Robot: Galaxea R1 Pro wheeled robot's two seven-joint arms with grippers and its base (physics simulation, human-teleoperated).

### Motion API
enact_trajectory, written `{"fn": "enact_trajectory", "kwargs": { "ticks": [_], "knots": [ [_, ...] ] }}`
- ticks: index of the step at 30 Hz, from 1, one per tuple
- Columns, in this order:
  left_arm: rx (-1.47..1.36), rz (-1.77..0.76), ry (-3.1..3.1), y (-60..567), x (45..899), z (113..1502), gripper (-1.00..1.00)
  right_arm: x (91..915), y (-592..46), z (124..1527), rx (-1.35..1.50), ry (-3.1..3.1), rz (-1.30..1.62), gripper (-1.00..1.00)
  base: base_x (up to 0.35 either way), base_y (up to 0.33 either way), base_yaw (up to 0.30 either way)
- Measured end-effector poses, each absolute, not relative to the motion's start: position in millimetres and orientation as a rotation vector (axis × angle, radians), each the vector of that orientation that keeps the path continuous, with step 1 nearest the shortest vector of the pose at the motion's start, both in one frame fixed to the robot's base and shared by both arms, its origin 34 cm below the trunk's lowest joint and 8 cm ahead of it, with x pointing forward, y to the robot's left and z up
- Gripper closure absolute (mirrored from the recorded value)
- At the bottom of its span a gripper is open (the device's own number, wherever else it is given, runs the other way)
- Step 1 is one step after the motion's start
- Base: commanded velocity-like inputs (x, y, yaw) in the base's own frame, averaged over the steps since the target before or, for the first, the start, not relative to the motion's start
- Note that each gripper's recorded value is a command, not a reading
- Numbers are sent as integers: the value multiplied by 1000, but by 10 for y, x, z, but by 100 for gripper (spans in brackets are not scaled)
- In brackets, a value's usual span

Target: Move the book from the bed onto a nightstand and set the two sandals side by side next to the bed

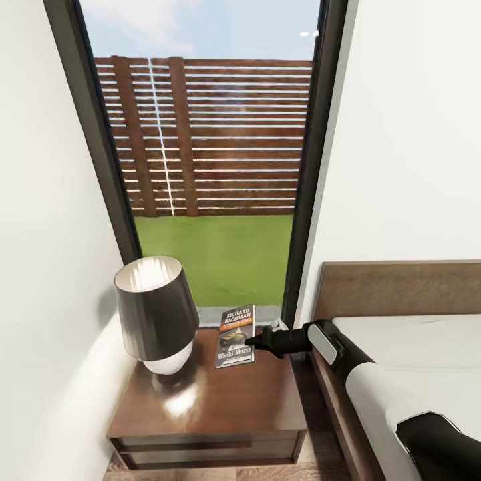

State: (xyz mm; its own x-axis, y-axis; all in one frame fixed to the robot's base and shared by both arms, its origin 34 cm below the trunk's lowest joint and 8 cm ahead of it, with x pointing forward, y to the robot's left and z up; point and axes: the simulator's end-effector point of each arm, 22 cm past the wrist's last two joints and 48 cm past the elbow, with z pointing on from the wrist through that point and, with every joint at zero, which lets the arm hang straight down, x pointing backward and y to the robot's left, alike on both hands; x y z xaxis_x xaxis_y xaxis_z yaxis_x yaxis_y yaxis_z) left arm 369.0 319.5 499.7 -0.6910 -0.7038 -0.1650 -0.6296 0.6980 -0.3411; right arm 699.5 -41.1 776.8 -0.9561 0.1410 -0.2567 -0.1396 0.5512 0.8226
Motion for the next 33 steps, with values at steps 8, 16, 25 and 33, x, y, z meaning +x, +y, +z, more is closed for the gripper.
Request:
{"fn": "enact_trajectory", "kwargs": {
  "ticks": [8, 16, 25, 33],
  "knots": [
    [-1057, -376, 2625, 3190, 3679, 4852, -100, 6983, -411, 7624, 1, 2497, 1362, 100, 0, 0, 0],
    [-1057, -376, 2625, 3189, 3665, 4704, -100, 6970, -411, 7479, 1, 2496, 1362, 100, 0, 0, 0],
    [-1056, -375, 2624, 3192, 3648, 4534, -100, 6951, -411, 7309, 1, 2496, 1362, 100, 0, 0, 0],
    [-1055, -372, 2621, 3198, 3633, 4380, -100, 6936, -412, 7158, -1, 2495, 1360, 100, 0, 0, 0]
  ]
}}
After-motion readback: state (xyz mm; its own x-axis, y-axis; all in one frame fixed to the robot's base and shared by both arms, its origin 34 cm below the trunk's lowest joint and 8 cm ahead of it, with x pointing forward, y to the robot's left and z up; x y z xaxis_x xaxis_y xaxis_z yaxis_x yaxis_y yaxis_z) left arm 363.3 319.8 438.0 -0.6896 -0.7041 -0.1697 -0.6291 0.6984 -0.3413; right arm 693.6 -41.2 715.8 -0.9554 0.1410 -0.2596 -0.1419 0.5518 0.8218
